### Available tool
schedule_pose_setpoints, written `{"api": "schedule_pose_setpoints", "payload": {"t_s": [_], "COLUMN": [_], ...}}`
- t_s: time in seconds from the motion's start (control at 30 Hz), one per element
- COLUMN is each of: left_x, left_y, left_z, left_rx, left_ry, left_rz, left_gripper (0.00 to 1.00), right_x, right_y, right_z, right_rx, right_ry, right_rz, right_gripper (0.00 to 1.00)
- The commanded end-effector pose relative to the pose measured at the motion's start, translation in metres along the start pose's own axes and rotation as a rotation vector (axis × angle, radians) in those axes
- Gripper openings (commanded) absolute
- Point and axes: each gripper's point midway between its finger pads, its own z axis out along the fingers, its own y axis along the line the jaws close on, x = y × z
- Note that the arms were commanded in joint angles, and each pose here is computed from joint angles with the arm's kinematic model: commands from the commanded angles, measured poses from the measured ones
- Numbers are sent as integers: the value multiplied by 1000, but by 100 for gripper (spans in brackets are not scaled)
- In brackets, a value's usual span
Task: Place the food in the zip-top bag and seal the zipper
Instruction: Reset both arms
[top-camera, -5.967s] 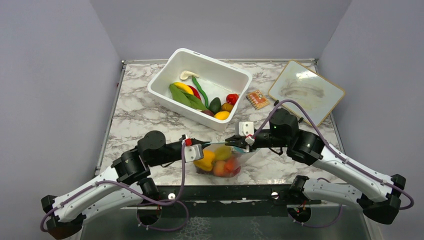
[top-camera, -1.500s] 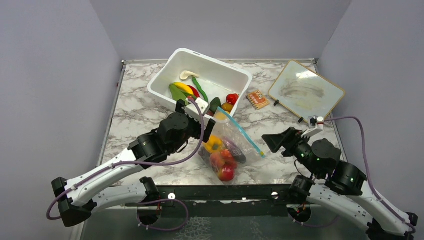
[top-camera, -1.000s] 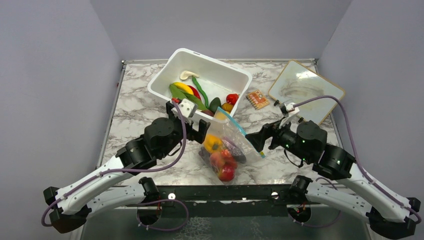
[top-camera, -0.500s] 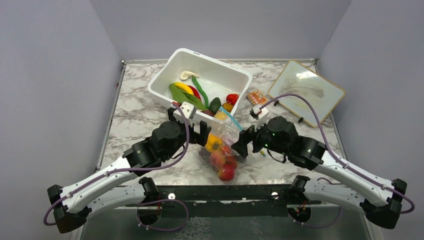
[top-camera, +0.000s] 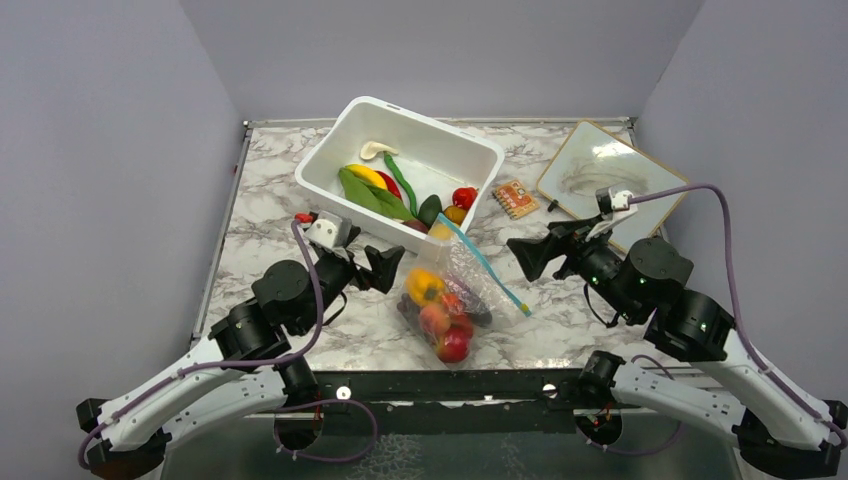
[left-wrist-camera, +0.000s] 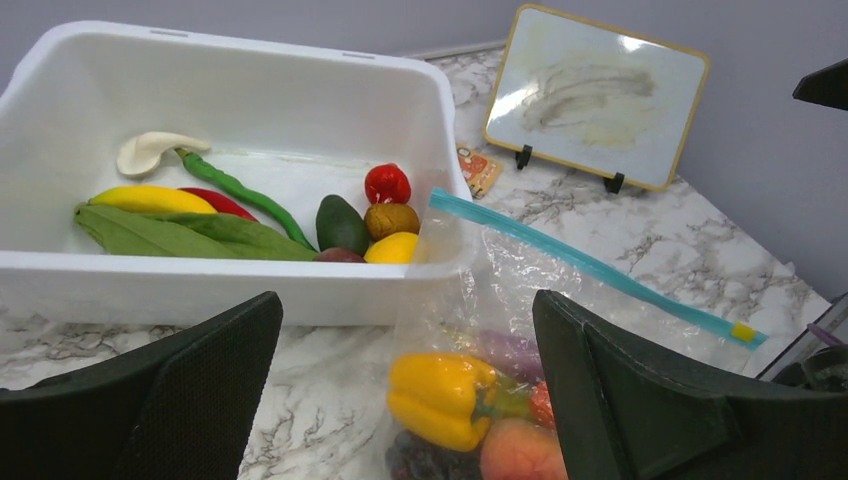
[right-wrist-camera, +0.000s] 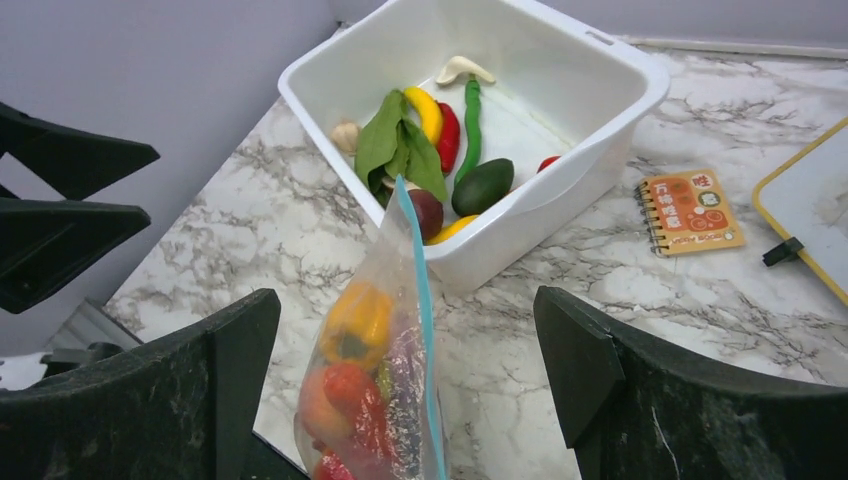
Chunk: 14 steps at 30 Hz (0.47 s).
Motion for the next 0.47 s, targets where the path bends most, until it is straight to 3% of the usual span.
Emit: {"api": "schedule_pose_setpoints", "payload": {"t_s": [0.0,0.43], "left_x": [-28,-33], "left_y": [3,5], "left_z": [-8,-7], "left_rx": [-4,-20], "left_ry": [-82,-105], "left_rz": [-1,-18], "left_gripper": [100,100], "right_x": [-10,4], "right_y": [-17,-16], "right_z": [-7,-3], "right_rx": [89,88], "right_ry": [-51,-9], "right_rz": [45,57], "right_gripper": [100,100]}}
